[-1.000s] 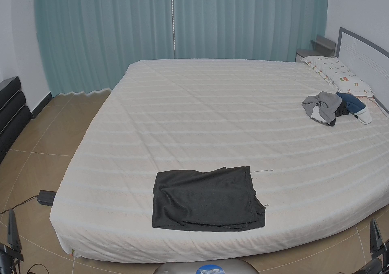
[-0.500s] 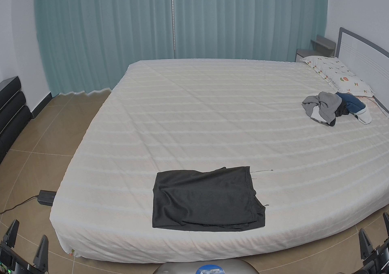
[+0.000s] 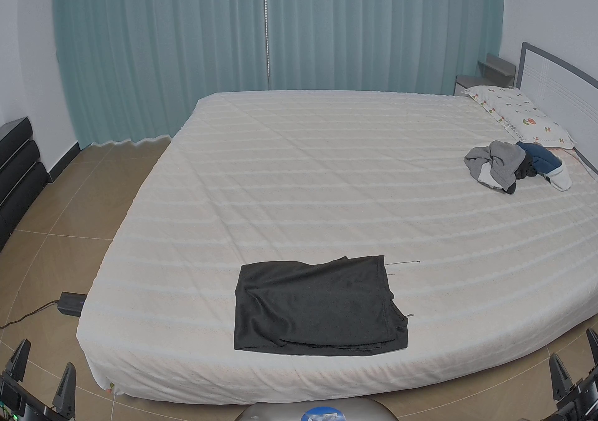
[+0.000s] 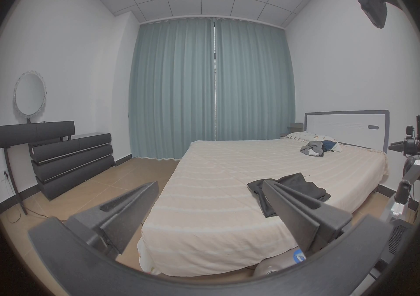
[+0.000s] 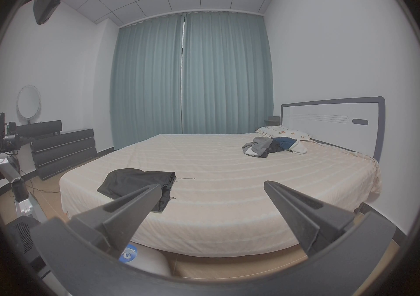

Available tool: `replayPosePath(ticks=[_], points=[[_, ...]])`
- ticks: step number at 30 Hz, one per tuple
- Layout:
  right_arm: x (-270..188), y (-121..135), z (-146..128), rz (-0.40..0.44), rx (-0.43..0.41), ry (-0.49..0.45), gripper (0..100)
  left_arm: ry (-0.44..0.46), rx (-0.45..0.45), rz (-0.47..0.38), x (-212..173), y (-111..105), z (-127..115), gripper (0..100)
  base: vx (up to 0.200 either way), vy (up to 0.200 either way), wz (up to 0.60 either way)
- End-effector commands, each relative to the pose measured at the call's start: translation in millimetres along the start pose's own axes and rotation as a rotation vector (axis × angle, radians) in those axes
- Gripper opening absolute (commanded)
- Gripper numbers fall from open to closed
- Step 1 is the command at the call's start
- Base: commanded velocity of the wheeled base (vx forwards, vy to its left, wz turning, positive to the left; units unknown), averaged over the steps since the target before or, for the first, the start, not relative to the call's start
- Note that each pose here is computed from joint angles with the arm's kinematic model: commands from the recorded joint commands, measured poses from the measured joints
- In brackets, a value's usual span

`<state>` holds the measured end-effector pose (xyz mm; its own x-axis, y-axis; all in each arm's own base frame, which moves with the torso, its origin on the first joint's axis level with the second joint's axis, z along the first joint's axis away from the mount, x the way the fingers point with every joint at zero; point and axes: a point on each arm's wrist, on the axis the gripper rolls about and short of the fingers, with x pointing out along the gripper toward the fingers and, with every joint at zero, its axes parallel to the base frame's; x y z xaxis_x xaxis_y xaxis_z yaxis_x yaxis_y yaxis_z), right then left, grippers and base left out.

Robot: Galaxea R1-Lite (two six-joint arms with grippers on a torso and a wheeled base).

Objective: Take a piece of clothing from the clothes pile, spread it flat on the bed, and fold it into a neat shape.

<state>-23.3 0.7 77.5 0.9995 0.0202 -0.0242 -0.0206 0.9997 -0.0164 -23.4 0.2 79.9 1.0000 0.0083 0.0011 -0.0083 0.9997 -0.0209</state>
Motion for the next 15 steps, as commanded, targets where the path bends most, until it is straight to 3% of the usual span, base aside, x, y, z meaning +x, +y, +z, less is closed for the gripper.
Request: replayPosePath(ticks=[1,15], points=[[-0.1,0.0,-2.0,0.004,-0.002,-0.003,100,0.007,-0.011,0.006,0.6,0.2,-4.6,100,0.000,0.000,0.00],[0.0,0.0,-1.9,0.003,0.005,-0.006,100,0.006,0.019,0.004,0.6,0.2,-4.5,100,0.000,0.000,0.00]])
